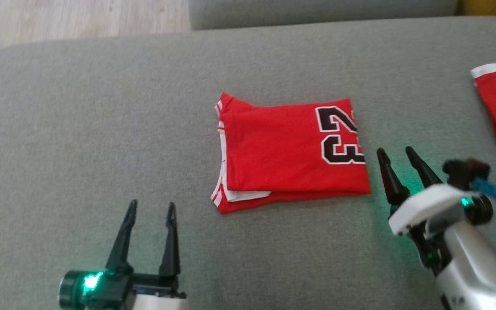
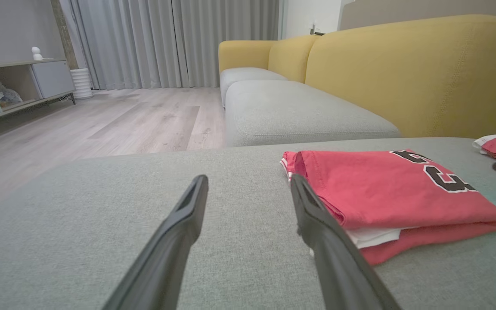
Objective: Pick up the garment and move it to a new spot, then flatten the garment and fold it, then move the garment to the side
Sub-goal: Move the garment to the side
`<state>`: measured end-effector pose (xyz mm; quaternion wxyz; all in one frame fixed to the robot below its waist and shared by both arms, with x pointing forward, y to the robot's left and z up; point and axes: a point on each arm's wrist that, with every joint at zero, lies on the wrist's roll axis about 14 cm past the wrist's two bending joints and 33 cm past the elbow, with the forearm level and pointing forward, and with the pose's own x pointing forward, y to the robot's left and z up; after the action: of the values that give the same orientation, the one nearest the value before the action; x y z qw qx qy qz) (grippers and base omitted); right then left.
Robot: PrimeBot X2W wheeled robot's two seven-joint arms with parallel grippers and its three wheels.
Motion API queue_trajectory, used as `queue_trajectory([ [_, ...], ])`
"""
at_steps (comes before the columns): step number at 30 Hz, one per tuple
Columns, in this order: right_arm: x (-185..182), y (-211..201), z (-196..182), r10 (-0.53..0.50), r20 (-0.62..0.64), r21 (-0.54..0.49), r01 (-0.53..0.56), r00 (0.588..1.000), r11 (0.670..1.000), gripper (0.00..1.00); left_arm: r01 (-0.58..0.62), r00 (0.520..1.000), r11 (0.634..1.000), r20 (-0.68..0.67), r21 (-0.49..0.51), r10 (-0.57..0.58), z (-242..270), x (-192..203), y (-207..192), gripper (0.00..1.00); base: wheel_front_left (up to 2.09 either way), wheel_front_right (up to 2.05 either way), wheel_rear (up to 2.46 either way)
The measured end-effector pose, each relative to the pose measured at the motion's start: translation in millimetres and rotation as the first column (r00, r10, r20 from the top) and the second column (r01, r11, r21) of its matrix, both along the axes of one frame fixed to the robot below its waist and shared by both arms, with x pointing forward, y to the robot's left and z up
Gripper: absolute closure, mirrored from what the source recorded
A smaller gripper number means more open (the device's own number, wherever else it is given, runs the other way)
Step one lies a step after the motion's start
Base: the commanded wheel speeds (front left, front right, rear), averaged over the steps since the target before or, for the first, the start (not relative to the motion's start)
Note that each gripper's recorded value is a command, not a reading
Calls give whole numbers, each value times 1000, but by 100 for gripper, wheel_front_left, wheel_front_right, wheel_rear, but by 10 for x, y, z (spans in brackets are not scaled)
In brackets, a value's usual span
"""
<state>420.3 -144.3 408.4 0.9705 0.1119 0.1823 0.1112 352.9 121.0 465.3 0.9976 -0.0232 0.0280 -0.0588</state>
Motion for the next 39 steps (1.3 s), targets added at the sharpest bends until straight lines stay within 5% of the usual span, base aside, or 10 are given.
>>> queue_trajectory([
  [7, 132, 265, -292, 66, -189, 89, -49, 980, 995, 0, -13, 1000, 1000, -21, 5, 13, -74, 54, 4, 0, 0, 0, 0],
  [8, 116, 297, -344, 77, -217, 94, -58, 973, 994, 7, -14, 1000, 1000, -24, 9, 14, -84, 59, 0, 0, 0, 0, 0],
  [10, 130, 346, -386, 88, -247, 116, -60, 965, 991, 60, -9, 1000, 1000, -22, 13, 9, -85, 79, -20, 0, 0, 0, 0],
  [11, 149, 369, -389, 95, -255, 123, -65, 962, 990, 98, -6, 1000, 1000, -21, 12, 6, -81, 89, -33, 0, 0, 0, 0],
  [21, 227, 183, -343, 86, -228, 104, -64, 970, 992, 100, 24, 999, 1000, -36, 7, -24, -152, 184, -157, 0, 0, 0, 0],
  [30, 645, -1011, 31, -48, -103, -136, 34, 994, 990, 100, 137, 991, 991, 3, -4, -137, -176, 600, -525, 0, 0, 0, 0],
  [39, 701, -2178, 282, -220, -43, -346, 192, 975, 918, 100, 238, 971, 971, -23, -27, -239, -480, 919, -858, 0, 0, 0, 0],
])
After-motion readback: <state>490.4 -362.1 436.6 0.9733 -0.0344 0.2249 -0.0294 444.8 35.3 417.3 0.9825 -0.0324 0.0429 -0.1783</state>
